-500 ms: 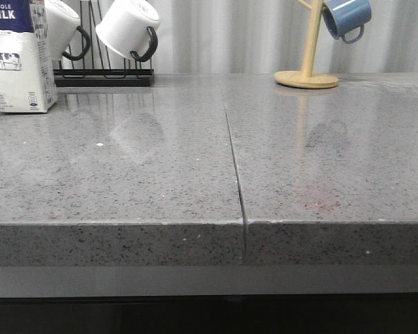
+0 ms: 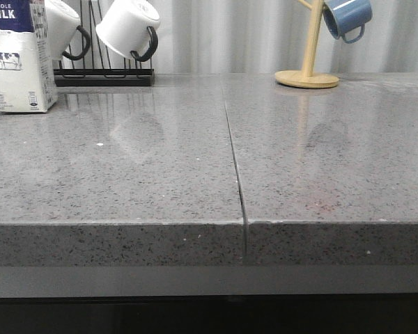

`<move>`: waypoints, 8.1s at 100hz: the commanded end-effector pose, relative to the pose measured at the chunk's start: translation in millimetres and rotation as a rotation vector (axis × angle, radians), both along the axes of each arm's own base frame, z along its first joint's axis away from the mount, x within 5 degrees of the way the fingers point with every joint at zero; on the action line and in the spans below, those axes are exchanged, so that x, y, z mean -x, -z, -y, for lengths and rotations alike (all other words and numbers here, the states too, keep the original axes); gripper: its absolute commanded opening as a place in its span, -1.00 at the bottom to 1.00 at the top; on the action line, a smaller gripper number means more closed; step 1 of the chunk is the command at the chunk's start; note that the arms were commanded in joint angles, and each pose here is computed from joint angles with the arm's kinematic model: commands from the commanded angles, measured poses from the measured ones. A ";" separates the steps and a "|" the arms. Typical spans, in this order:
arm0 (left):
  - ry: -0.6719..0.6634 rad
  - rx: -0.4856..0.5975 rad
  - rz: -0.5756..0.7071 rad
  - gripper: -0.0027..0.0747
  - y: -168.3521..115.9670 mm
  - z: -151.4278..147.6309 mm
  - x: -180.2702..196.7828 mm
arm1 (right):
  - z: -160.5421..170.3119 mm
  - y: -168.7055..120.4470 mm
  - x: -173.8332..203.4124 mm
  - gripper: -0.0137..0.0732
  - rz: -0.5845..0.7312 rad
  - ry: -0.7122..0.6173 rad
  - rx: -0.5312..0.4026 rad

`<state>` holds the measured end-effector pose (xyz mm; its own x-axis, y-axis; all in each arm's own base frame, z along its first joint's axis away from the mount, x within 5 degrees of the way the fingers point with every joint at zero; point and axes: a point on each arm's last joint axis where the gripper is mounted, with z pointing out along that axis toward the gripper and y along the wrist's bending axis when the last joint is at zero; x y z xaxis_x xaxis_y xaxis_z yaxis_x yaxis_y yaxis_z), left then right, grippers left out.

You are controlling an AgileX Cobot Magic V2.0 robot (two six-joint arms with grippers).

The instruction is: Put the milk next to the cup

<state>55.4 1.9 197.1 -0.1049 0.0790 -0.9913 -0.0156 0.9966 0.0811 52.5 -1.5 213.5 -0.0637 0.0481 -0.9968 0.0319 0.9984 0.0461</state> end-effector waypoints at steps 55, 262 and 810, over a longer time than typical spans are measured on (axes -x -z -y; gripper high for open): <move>0.006 0.007 0.060 -0.98 7.0 0.6 -0.1 | -0.9 -61.8 -26.0 -0.84 -0.147 -0.023 0.009; 0.006 0.007 0.060 -0.98 7.0 0.6 -0.1 | 72.1 -23.4 -200.9 0.03 0.030 0.261 0.039; 0.006 -0.006 0.159 -0.99 -83.4 0.5 -7.9 | -26.9 -74.3 -19.7 -0.84 0.091 -0.370 0.071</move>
